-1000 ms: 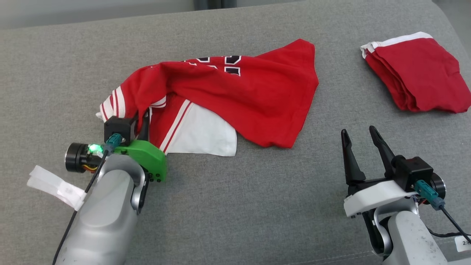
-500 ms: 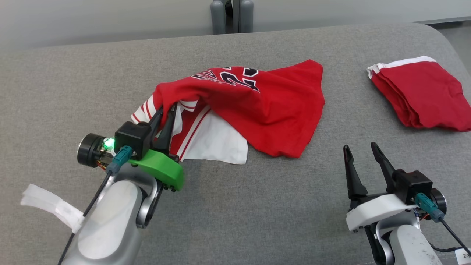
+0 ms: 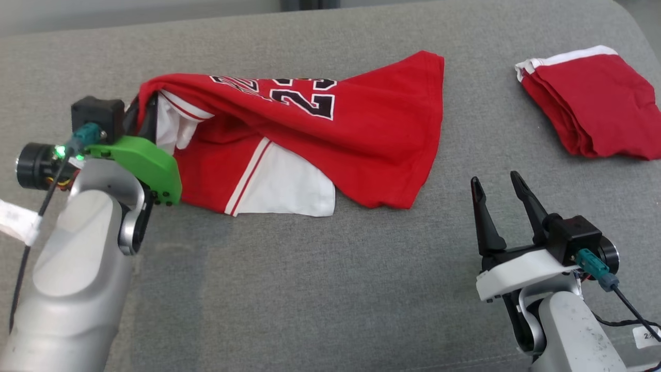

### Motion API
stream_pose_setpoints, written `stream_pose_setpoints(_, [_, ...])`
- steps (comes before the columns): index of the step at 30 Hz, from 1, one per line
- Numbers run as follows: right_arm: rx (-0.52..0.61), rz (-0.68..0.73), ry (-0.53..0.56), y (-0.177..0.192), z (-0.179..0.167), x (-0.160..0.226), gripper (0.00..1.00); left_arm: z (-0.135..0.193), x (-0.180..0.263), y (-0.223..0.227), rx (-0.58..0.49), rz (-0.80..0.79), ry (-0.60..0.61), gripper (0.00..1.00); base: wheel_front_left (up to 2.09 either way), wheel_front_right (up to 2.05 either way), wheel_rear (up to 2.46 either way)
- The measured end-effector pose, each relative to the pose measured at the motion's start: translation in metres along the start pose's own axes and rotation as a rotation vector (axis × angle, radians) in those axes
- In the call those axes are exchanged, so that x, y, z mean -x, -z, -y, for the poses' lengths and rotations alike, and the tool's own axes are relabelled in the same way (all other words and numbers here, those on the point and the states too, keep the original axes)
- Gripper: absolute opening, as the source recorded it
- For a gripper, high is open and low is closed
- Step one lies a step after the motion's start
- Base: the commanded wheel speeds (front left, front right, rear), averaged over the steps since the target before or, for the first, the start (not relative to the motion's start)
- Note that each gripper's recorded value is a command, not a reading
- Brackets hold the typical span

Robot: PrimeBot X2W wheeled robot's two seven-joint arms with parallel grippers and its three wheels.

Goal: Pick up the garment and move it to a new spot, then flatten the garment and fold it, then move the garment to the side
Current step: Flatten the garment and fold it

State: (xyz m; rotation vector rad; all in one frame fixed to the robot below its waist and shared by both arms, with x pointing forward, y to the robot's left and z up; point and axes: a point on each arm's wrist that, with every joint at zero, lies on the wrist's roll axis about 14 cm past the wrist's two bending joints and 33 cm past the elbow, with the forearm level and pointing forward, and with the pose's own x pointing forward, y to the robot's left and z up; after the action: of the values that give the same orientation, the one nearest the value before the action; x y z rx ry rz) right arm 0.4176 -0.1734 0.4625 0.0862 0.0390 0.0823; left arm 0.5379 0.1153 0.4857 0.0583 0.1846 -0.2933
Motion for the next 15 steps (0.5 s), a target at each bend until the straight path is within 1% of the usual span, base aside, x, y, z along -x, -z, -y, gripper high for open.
stream_pose_setpoints(5, [0.010,-0.030,0.024,0.012,0.011,-0.007,1.00,-0.011,-0.038,0.022,-0.020,-0.071,-0.020,0.00,0.00,0.00,0.00])
stream_pose_setpoints(8, [0.017,-0.048,0.040,0.019,0.017,-0.010,1.00,-0.014,-0.058,0.032,-0.050,-0.094,-0.022,0.00,0.00,0.00,0.00])
stream_pose_setpoints(9, [0.018,-0.055,0.044,0.022,0.019,-0.011,1.00,-0.016,-0.063,0.038,-0.056,-0.109,-0.025,0.09,0.00,0.00,0.00])
stream_pose_setpoints(10, [0.020,-0.060,0.048,0.024,0.021,-0.012,1.00,-0.016,-0.067,0.042,-0.063,-0.115,-0.025,0.41,0.00,0.00,0.00])
stream_pose_setpoints(11, [0.022,-0.066,0.053,0.026,0.023,-0.012,1.00,-0.017,-0.072,0.047,-0.078,-0.125,-0.025,0.95,0.00,0.00,0.00])
stream_pose_setpoints(12, [0.023,-0.075,0.057,0.029,0.025,-0.012,1.00,-0.018,-0.076,0.053,-0.089,-0.137,-0.025,1.00,0.00,0.00,0.00])
stream_pose_setpoints(15, [0.024,-0.095,0.067,0.037,0.029,-0.012,1.00,-0.019,-0.083,0.064,-0.127,-0.145,-0.027,1.00,0.00,0.00,0.00])
